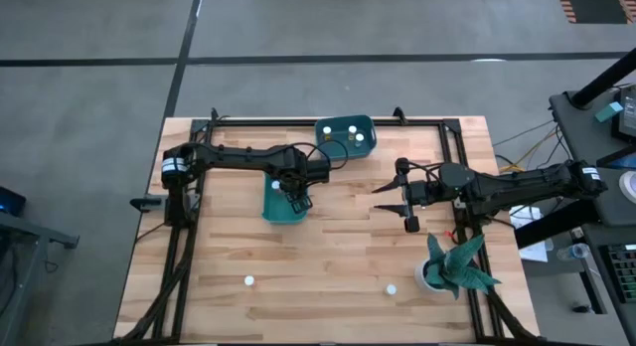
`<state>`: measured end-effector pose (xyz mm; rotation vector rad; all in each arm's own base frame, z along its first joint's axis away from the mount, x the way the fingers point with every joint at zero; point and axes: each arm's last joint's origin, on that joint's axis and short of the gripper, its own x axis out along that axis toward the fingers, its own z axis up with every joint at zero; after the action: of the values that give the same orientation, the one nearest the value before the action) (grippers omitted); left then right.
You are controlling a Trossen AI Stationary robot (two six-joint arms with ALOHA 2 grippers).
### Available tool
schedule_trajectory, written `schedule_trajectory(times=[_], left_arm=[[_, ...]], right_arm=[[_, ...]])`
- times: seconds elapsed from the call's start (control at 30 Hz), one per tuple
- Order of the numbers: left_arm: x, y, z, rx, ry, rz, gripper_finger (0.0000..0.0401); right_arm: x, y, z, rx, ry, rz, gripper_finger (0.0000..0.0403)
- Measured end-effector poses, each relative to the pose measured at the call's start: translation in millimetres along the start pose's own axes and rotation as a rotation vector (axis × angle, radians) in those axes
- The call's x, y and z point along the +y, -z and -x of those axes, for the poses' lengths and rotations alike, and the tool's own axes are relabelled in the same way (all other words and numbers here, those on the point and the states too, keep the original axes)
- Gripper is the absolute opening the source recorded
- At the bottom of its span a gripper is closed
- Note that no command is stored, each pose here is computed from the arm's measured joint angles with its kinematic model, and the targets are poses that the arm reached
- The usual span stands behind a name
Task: Pick and place medicine bottles into bin by pill shape (circle, oval)
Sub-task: Put the white capsule pill bottle into the green bin
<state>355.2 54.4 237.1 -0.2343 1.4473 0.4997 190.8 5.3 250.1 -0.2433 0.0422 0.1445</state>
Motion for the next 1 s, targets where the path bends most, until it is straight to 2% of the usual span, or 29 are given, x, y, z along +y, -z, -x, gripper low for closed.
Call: schedule_trajectory(times=[0.57,1.0], left_arm=[[7.7,3.3,-27.0,-0.001,-0.026,0.02,0.0123],[7.5,3.8,-27.7,0.004,-0.019,0.024,0.0123]], right_arm=[[0.0,0.3,0.0,0.003,-0.001,0.0,0.0166],[0.1,0.4,0.0,0.004,-0.001,0.006,0.0166]])
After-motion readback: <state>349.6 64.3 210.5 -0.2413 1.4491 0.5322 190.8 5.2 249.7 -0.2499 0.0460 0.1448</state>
